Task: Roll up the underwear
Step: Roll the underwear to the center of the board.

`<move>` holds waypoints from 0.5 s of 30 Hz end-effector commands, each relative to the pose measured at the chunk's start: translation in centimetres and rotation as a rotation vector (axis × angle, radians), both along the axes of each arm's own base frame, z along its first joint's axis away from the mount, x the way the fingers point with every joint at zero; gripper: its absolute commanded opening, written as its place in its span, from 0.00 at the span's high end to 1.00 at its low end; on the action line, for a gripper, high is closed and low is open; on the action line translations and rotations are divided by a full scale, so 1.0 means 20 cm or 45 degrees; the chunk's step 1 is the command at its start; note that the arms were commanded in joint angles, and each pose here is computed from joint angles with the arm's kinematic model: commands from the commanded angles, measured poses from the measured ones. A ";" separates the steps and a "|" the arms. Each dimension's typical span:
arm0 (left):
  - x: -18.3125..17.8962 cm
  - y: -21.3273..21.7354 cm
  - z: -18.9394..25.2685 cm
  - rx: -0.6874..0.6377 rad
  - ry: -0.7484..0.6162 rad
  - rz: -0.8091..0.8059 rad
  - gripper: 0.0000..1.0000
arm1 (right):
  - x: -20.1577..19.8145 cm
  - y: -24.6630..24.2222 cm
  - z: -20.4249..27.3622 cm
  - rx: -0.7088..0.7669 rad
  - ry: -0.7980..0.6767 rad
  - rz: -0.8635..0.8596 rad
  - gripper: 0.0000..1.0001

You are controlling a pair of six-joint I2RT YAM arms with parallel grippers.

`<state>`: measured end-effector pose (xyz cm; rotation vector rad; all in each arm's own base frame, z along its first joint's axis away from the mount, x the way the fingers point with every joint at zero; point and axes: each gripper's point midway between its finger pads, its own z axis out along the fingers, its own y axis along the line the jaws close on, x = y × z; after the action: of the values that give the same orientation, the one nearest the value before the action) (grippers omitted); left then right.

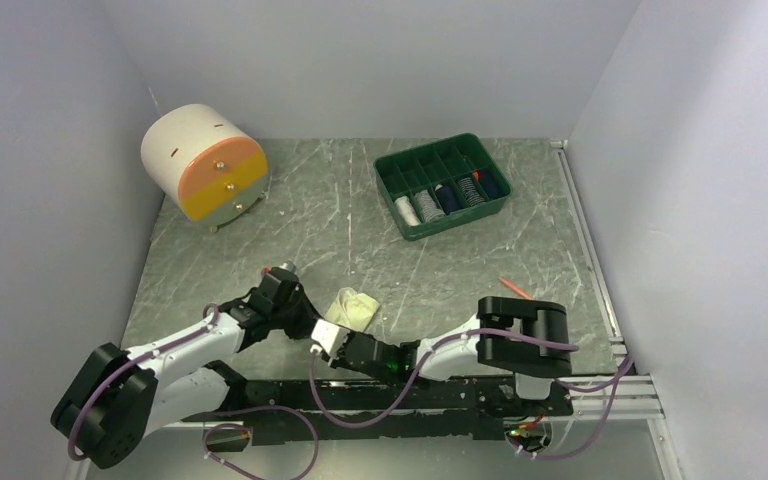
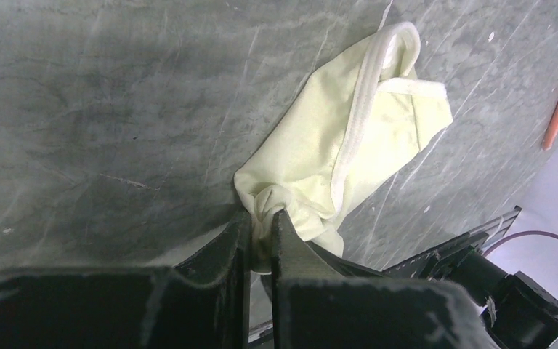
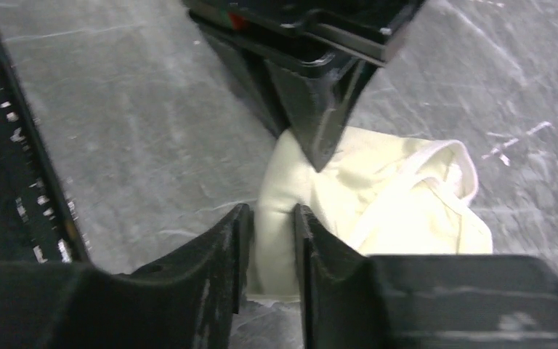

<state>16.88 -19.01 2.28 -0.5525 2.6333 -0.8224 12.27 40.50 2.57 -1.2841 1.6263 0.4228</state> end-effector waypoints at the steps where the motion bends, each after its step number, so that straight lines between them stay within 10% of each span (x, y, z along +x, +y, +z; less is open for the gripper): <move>1: -0.11 0.08 -0.10 0.100 0.098 -0.005 0.93 | 0.04 -0.08 -0.09 -0.051 -0.020 -0.095 0.74; 9: -0.11 0.07 -0.07 0.041 0.077 0.022 0.86 | -0.03 -0.11 -0.14 0.021 0.149 -0.043 0.99; 15: -0.08 0.08 -0.03 0.027 0.031 0.048 0.54 | -0.12 -0.07 -0.13 0.155 0.400 0.023 1.00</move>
<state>16.13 -18.46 2.43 -0.5801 2.6118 -0.8367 12.45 40.26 2.82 -1.1378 1.6727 0.5965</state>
